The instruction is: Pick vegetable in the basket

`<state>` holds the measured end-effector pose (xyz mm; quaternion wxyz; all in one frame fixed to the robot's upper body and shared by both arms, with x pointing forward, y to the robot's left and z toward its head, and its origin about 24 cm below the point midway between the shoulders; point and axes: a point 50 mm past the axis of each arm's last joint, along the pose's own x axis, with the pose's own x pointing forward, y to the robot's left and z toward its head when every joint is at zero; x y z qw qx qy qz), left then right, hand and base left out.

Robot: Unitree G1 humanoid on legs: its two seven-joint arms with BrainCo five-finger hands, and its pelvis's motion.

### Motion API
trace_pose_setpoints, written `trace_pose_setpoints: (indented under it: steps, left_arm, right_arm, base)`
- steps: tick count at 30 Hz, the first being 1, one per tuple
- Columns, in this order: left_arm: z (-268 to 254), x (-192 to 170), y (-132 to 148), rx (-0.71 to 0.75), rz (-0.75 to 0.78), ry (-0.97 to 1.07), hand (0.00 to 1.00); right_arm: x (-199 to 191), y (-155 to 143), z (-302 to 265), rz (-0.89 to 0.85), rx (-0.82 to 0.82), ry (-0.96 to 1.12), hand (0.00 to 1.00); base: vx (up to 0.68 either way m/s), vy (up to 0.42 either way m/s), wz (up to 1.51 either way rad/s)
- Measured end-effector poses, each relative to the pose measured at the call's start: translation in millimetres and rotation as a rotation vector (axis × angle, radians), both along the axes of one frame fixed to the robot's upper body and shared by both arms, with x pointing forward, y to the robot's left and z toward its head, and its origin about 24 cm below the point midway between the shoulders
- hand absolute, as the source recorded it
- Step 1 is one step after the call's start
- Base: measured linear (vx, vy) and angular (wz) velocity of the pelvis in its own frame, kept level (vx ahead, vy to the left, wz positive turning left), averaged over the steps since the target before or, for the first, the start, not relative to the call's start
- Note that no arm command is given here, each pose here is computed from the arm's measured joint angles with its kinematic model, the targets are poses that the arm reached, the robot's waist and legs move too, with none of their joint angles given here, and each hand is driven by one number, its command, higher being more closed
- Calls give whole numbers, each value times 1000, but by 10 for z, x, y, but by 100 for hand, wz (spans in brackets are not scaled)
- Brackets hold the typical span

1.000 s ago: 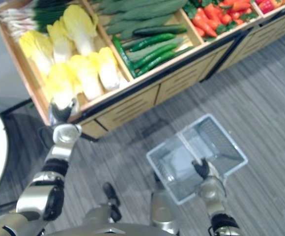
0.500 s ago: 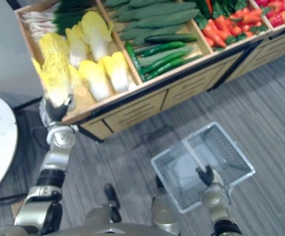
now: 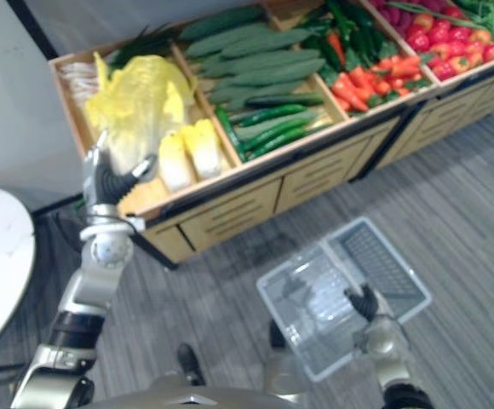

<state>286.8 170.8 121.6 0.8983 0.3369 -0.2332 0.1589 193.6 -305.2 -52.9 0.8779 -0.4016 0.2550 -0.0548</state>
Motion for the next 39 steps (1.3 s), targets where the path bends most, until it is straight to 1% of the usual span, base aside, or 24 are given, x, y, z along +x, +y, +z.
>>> trace_pose_setpoints:
  steps: [3, 5, 8, 11, 12, 15, 16, 18, 19, 20, 23, 28, 31, 35, 39]
  left_arm:
    - [-77, -38, -123, -25, -116, 49, 100]
    - [-122, -60, -181, -1, -168, 78, 100]
    - [-188, -135, -323, 18, -324, 140, 100]
    - [-173, -222, -483, 27, -447, 148, 100]
    - [-162, -271, -589, 18, -534, 156, 100]
    - [-103, -360, -727, 30, -641, 138, 100]
    - [-65, -418, -814, 19, -708, 128, 100]
    - [-47, -460, -876, 17, -751, 124, 100]
    - [-50, -516, -946, 8, -813, 130, 100]
    - [-49, -540, -971, 18, -834, 132, 100]
    - [-64, -673, -1085, 37, -962, 159, 100]
    - [-113, -762, -1165, 24, -1070, 222, 100]
    - [-135, -804, -1206, 77, -1131, 241, 100]
    - [-198, -852, -1200, 89, -1176, 289, 100]
    - [-279, -866, -1107, 137, -1178, 349, 100]
  right_arm:
    - [103, -146, 157, 11, -5, -21, 100]
    - [132, -186, 203, 29, -15, -14, 100]
    - [169, -201, 242, 68, -12, 7, 100]
    - [185, -214, 286, 102, -23, 20, 100]
    - [199, -223, 336, 125, -32, 19, 100]
    - [212, -206, 408, 155, -45, -1, 100]
    - [258, -173, 480, 180, -53, -29, 100]
    - [288, -159, 535, 195, -62, -50, 100]
    - [323, -146, 608, 214, -74, -75, 100]
    - [338, -138, 642, 223, -81, -87, 100]
    - [409, -70, 790, 286, -106, -138, 100]
    - [449, 3, 878, 366, -127, -151, 100]
    - [457, -11, 935, 399, -148, -140, 100]
    - [483, -2, 1045, 451, -180, -138, 100]
    - [571, 203, 1174, 572, -194, -166, 100]
  base:
    - [-12, 6, -32]
    - [15, 6, -31]
    - [32, -5, -41]
    - [44, -15, -34]
    - [26, -12, -38]
    - [33, -24, -16]
    - [20, -31, -3]
    - [0, 0, 0]
    - [0, 0, 0]
    - [12, -18, -4]
    - [15, -11, -4]
    - [2, -14, -15]
    - [-9, -17, -17]
    - [-14, -7, -29]
    - [-33, -4, -57]
